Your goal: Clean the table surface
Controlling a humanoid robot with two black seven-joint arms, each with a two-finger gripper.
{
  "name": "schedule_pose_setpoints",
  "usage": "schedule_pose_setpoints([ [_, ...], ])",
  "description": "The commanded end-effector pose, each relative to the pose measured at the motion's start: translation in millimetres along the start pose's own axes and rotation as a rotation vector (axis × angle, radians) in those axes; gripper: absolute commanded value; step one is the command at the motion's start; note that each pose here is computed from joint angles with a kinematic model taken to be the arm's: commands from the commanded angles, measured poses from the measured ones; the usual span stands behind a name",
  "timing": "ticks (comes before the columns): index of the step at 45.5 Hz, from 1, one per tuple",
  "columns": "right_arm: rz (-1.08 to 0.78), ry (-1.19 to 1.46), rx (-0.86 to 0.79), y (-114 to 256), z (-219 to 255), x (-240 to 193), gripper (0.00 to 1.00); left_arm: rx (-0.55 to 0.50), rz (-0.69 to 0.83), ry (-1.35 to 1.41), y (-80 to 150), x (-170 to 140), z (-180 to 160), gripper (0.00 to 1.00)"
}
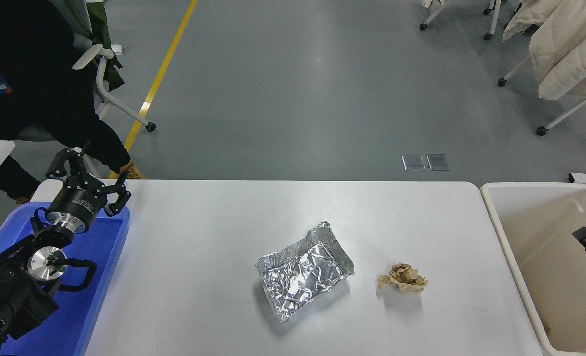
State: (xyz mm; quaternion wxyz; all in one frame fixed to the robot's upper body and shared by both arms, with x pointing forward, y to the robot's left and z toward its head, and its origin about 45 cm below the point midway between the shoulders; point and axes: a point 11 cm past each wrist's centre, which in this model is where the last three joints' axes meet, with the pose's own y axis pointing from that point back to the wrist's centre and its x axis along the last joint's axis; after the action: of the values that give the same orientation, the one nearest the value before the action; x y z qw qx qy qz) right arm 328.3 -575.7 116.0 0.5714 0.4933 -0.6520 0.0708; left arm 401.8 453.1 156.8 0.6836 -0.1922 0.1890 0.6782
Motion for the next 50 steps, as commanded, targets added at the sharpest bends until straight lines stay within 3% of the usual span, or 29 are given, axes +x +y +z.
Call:
schedule_pose_setpoints([
  [1, 0.028, -0.012, -0.008, 0, 3, 14, 1.0, 0.0, 0.001, -0.001, 0, 0, 0, 1.0],
  [11, 0.105, -0.105, -0.036, 4, 22, 51, 1.0, 0.0, 0.001, -0.001, 0, 0, 0, 1.0],
  [26, 0.195, -0.348, 0.046, 4, 6, 113, 1.0, 0.001, 0.004, -0.001, 1, 1, 0, 1.0],
  [33, 0.116, -0.549, 0.128, 2, -14, 110, 1.0, 0.001, 0.008, -0.003, 1, 1, 0, 1.0],
  [42, -0.028, -0.929, 0.364, 17, -86, 110, 1.0, 0.001, 0.008, -0.003, 1, 1, 0, 1.0],
  [50, -0.082, -1.178, 0.432, 18, -111, 82, 1.0, 0.001, 0.008, -0.003, 1, 1, 0, 1.0],
])
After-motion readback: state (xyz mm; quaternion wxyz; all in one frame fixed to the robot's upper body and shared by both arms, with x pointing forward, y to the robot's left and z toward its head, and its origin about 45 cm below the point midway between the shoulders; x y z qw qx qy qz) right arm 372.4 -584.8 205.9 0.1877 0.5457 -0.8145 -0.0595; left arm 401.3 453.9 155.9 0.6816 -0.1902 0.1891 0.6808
